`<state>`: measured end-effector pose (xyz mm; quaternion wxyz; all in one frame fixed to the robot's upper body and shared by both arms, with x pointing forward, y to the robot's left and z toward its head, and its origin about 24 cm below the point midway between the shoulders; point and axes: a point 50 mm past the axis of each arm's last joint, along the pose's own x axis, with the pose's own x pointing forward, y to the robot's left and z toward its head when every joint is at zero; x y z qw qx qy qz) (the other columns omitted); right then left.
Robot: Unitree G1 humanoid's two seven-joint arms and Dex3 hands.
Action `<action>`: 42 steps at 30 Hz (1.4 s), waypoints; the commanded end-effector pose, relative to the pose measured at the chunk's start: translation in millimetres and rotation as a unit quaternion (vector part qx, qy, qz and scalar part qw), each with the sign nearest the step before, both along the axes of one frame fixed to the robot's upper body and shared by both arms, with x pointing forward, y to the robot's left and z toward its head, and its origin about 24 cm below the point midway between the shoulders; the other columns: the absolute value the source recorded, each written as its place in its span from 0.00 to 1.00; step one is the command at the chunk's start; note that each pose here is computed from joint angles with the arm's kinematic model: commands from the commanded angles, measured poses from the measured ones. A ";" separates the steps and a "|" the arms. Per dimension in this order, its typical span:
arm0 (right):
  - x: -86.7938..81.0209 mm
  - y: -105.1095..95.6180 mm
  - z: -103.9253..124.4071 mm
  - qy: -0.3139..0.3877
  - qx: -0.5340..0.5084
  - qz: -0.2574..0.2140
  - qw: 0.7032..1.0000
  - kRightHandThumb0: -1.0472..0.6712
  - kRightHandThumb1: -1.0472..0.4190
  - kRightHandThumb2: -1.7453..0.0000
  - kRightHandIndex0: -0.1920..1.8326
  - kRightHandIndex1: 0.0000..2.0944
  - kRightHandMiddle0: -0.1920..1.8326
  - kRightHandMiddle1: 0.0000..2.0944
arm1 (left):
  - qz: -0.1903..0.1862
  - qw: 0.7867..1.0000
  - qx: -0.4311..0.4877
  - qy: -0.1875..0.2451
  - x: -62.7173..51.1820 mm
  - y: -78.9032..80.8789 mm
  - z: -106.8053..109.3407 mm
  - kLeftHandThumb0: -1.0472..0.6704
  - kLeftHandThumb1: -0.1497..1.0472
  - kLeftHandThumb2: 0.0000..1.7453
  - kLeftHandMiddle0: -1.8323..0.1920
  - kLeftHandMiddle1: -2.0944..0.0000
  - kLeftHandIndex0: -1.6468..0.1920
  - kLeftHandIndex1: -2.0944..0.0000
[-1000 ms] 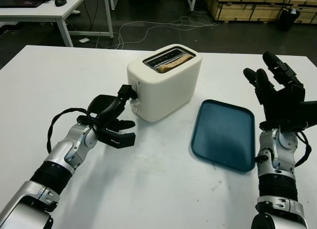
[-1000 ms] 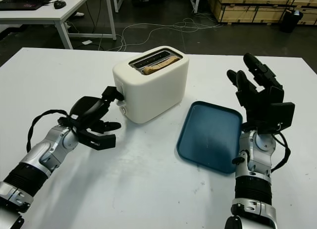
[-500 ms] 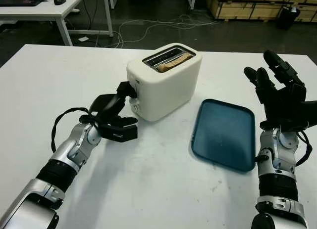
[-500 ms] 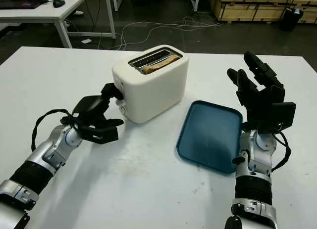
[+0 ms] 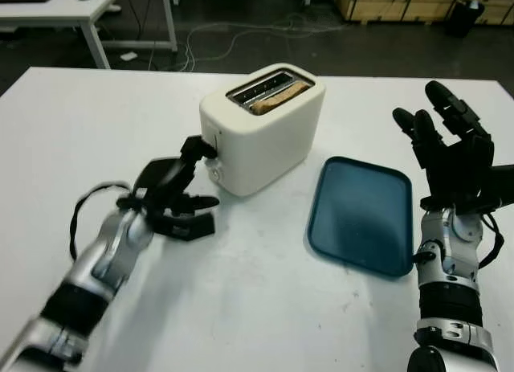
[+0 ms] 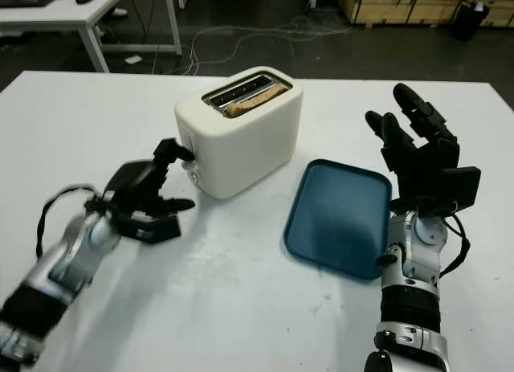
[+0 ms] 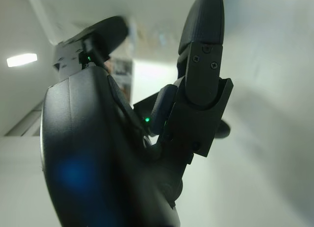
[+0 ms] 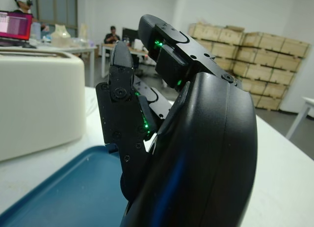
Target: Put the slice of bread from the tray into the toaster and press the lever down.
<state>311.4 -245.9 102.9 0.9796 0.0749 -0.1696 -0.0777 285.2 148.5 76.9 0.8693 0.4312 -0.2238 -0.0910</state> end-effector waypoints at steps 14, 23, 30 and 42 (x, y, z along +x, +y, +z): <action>0.1 6.4 -4.1 0.000 -0.001 0.000 1.000 0.44 0.09 0.80 0.57 0.00 0.49 0.01 | 0.096 0.956 -0.196 -0.196 10.8 11.2 29.5 0.09 0.89 0.28 0.34 0.17 0.81 0.35; 2.7 40.8 -10.1 0.017 -0.014 0.034 0.999 0.36 0.09 0.88 0.60 0.02 0.55 0.02 | 0.091 0.915 -0.379 -0.106 29.8 28.9 45.0 0.02 0.89 0.19 0.71 0.28 0.73 0.32; 1.2 72.7 -20.5 -0.002 -0.096 0.027 0.995 0.28 0.09 0.90 0.65 0.04 0.59 0.02 | 0.100 0.867 -0.486 -0.035 46.4 39.8 37.4 0.00 0.89 0.12 0.60 0.25 0.60 0.31; 1.0 75.7 -36.4 0.018 -0.125 0.018 0.992 0.25 0.09 0.94 0.44 0.46 0.61 0.02 | 0.137 0.882 -0.451 0.010 46.2 45.2 23.6 0.00 0.89 0.11 0.42 0.28 0.42 0.35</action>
